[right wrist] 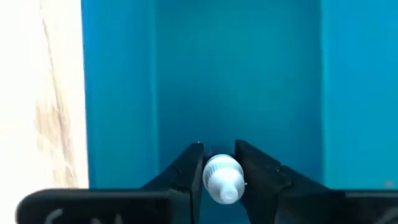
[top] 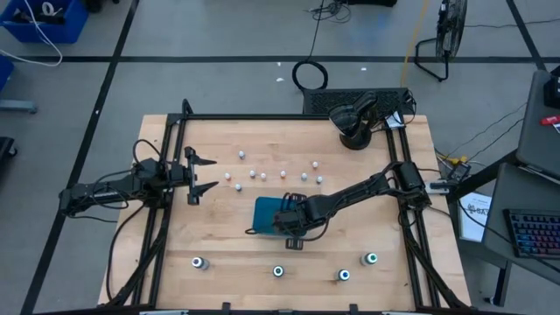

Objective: Pick & Place food coloring
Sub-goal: Put the purple food coloring bottle into the blue bin, then put the black food coloring bottle into the blue bin

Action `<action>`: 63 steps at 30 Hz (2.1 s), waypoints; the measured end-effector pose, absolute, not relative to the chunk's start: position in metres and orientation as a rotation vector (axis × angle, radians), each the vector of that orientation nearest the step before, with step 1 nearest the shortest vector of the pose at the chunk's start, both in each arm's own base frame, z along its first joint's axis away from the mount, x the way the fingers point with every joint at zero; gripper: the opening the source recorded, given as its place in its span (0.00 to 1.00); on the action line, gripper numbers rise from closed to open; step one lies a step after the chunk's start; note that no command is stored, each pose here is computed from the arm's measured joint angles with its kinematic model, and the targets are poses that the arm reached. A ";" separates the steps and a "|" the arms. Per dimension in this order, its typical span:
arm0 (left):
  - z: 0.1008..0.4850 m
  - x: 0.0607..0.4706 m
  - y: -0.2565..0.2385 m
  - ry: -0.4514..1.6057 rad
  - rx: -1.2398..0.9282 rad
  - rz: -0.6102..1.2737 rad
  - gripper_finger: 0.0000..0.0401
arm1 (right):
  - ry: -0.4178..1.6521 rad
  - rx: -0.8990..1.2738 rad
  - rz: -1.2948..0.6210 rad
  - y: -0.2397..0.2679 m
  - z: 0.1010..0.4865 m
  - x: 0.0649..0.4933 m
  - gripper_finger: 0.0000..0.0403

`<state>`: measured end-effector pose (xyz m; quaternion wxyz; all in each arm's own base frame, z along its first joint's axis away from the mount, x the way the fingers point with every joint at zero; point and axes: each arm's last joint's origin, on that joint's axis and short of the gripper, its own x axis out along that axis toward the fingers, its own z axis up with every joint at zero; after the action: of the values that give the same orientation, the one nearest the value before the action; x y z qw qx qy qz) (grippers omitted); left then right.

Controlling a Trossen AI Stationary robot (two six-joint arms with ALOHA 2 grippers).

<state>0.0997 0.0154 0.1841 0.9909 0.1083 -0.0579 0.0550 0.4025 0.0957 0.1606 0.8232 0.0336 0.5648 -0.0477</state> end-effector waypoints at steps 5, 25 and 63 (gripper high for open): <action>0.184 0.100 0.015 -0.116 0.217 0.110 0.76 | 1.171 0.077 -0.094 0.096 0.164 0.405 0.33; 0.184 0.100 0.015 -0.116 0.217 0.110 0.76 | 1.046 0.104 -0.125 0.085 0.230 0.384 0.39; 0.184 0.100 0.015 -0.116 0.217 0.110 0.76 | 1.336 0.350 -0.393 -0.061 0.175 0.309 0.45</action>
<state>0.0997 0.0153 0.1840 0.9909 0.1083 -0.0578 0.0548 0.3092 -0.0609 0.1750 0.7531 0.1606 0.6120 -0.1802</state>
